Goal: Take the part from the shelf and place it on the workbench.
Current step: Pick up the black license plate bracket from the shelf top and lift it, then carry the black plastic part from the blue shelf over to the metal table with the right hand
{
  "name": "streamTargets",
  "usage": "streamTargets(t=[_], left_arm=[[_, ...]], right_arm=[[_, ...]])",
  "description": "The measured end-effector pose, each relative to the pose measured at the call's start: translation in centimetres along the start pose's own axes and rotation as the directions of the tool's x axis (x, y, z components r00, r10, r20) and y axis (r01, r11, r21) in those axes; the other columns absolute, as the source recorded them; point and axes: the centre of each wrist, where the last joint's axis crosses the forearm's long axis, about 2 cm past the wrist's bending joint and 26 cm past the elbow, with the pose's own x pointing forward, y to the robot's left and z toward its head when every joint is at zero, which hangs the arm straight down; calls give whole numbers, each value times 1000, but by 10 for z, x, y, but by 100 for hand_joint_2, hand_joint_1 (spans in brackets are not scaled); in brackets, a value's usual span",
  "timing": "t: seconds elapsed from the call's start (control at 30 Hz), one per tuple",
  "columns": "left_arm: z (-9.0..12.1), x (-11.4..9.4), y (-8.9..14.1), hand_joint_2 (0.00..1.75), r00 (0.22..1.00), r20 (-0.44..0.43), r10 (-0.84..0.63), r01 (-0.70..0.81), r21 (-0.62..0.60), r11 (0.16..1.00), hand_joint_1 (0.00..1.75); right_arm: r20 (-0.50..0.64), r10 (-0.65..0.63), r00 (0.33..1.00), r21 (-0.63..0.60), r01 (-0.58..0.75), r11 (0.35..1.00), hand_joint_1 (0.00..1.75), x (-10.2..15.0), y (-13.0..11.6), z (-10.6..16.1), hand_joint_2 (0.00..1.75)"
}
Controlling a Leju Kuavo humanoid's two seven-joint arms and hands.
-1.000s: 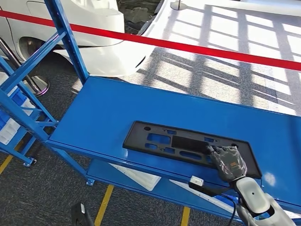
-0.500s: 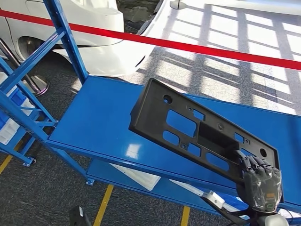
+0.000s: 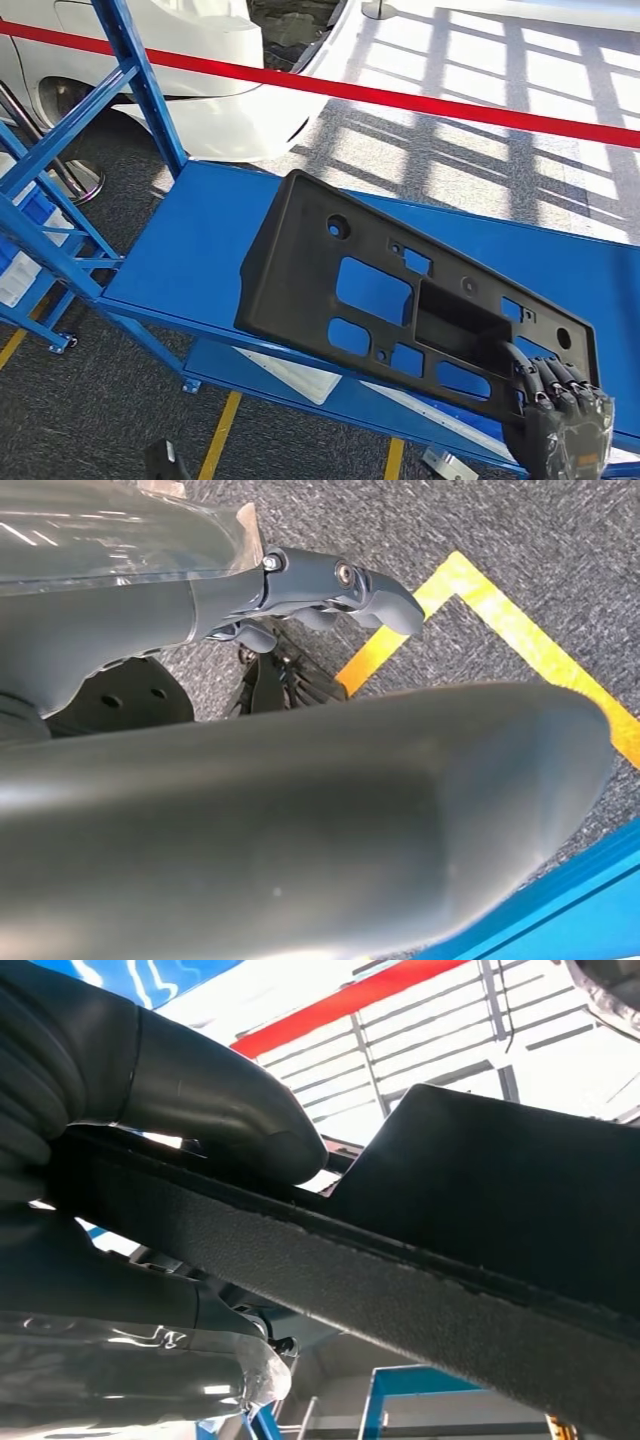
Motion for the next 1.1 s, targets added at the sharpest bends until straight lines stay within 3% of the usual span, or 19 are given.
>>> streamTargets(t=[0.33,0.47,1.1], left_arm=[[0,-1,2,0,1000,4,5,-6,9,1000,0],[1,-3,2,175,999,40,30,-29,-30,999,0],[1,-3,3,175,999,42,26,-26,-19,999,0]], right_arm=[[-5,-26,1000,8,26,1000,175,13,-4,6,175],[-4,-67,998,13,67,998,175,27,-5,8,175],[-9,-121,993,16,121,993,175,38,-5,8,175]])
